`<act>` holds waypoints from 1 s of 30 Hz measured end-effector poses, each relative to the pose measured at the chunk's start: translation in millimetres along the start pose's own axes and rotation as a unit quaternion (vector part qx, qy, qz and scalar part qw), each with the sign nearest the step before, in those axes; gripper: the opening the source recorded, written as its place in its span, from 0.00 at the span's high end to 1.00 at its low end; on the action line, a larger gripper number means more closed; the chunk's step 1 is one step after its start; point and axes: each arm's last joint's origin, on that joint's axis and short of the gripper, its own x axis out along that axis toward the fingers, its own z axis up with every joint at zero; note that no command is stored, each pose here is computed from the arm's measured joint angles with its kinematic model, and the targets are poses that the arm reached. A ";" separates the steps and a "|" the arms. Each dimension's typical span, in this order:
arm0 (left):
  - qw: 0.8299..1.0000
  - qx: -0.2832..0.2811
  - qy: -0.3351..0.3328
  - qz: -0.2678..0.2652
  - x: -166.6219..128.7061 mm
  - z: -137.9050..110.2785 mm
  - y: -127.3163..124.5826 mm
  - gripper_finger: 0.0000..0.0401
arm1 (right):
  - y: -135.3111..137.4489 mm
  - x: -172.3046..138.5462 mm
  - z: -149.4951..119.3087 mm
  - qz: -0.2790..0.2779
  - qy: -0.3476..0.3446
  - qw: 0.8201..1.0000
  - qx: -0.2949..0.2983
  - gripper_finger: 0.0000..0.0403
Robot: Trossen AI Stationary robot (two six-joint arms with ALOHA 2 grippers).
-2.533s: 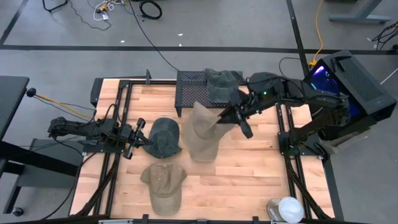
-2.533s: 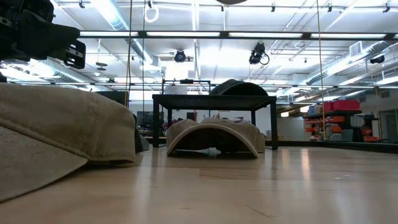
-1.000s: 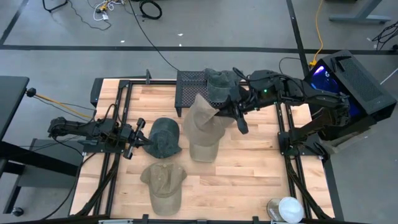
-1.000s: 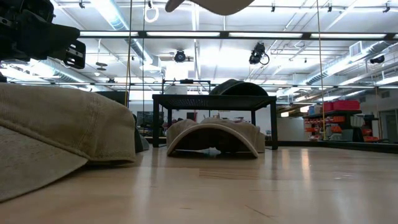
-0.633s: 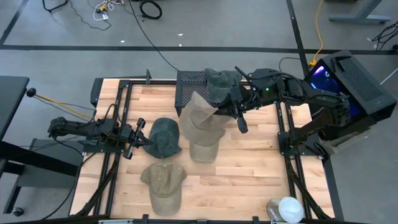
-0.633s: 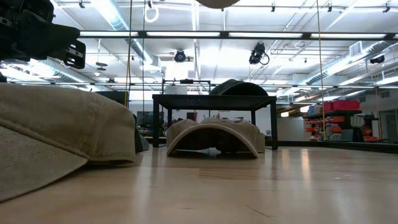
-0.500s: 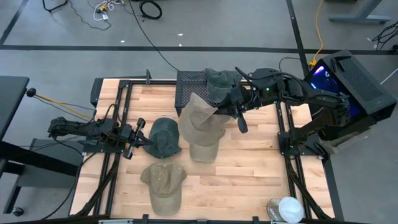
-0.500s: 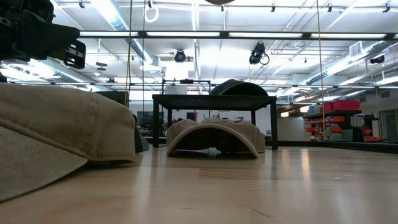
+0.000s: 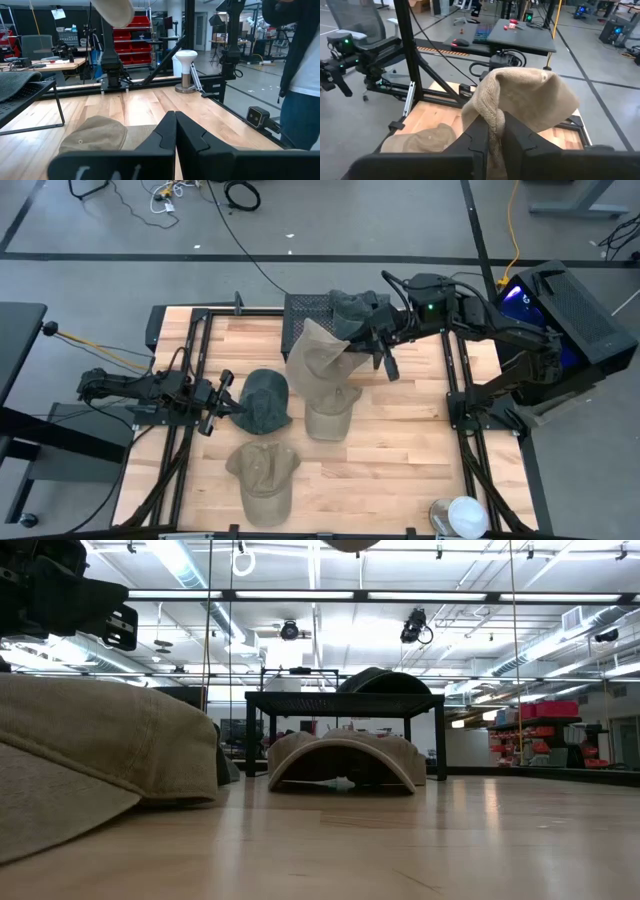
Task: Pick & Place hat
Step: Put the bottom right brown cap on the shelf
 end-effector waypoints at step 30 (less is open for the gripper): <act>1.000 0.000 0.000 0.000 0.0 0.0 0.0 0.99 | -26.5 -9.9 -6.5 -0.002 0.001 1.000 0.008 0.91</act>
